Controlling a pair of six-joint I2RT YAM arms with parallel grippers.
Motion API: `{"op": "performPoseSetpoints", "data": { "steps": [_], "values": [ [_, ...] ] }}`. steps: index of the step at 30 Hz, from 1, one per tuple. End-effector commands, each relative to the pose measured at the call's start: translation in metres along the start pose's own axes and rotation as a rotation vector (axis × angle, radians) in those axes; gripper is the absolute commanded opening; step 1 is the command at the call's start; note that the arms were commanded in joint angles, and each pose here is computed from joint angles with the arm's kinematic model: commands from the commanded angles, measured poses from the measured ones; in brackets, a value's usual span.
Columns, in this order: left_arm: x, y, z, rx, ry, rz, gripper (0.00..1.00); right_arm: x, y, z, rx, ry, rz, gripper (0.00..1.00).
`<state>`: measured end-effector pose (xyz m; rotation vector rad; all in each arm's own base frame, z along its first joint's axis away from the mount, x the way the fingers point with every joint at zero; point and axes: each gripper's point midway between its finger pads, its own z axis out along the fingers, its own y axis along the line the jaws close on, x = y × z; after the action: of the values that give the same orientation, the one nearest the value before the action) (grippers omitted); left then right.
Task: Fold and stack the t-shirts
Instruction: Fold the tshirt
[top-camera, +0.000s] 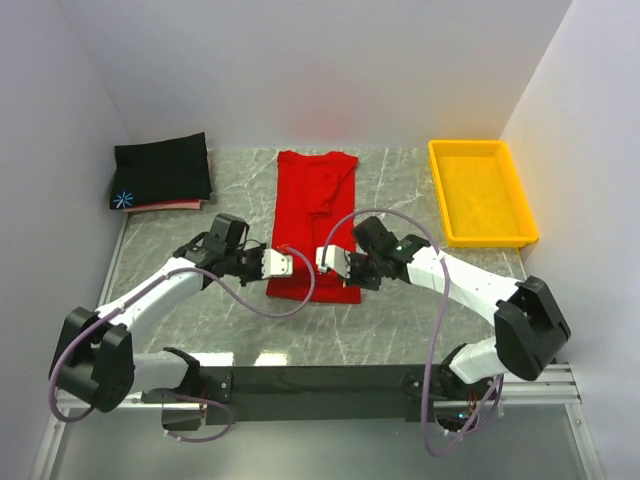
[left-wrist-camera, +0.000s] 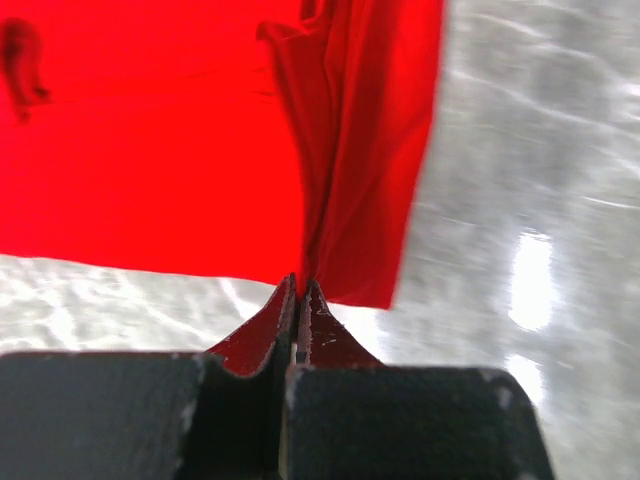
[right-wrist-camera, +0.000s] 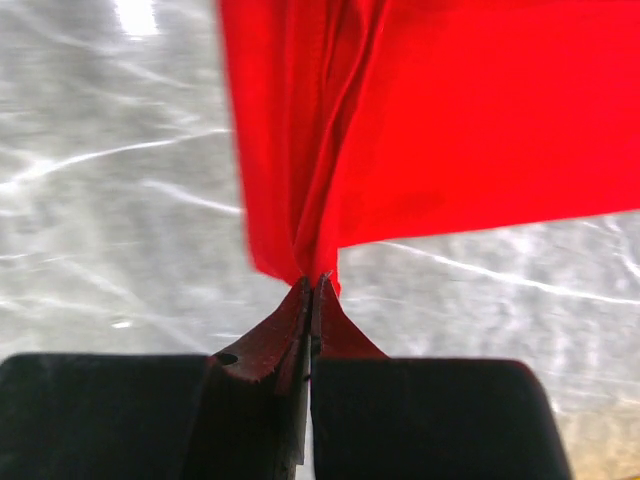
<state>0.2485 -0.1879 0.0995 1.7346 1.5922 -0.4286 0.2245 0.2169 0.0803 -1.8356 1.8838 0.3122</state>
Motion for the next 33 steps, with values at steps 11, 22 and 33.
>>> {"op": "performPoseSetpoints", "data": {
  "steps": [11, 22, 33],
  "values": [
    [0.003, 0.124, 0.019, -0.231, -0.041, 0.127, 0.01, -0.009, -0.107, 0.005, 0.104, -0.015, -0.102, 0.0],
    [0.023, 0.209, 0.043, -0.262, -0.031, 0.157, 0.01, 0.001, -0.2, 0.032, 0.111, 0.02, -0.089, 0.0],
    [0.042, 0.242, 0.052, -0.3, -0.005, 0.08, 0.39, 0.002, -0.238, 0.029, 0.199, 0.044, -0.016, 0.54]
  ]
}}
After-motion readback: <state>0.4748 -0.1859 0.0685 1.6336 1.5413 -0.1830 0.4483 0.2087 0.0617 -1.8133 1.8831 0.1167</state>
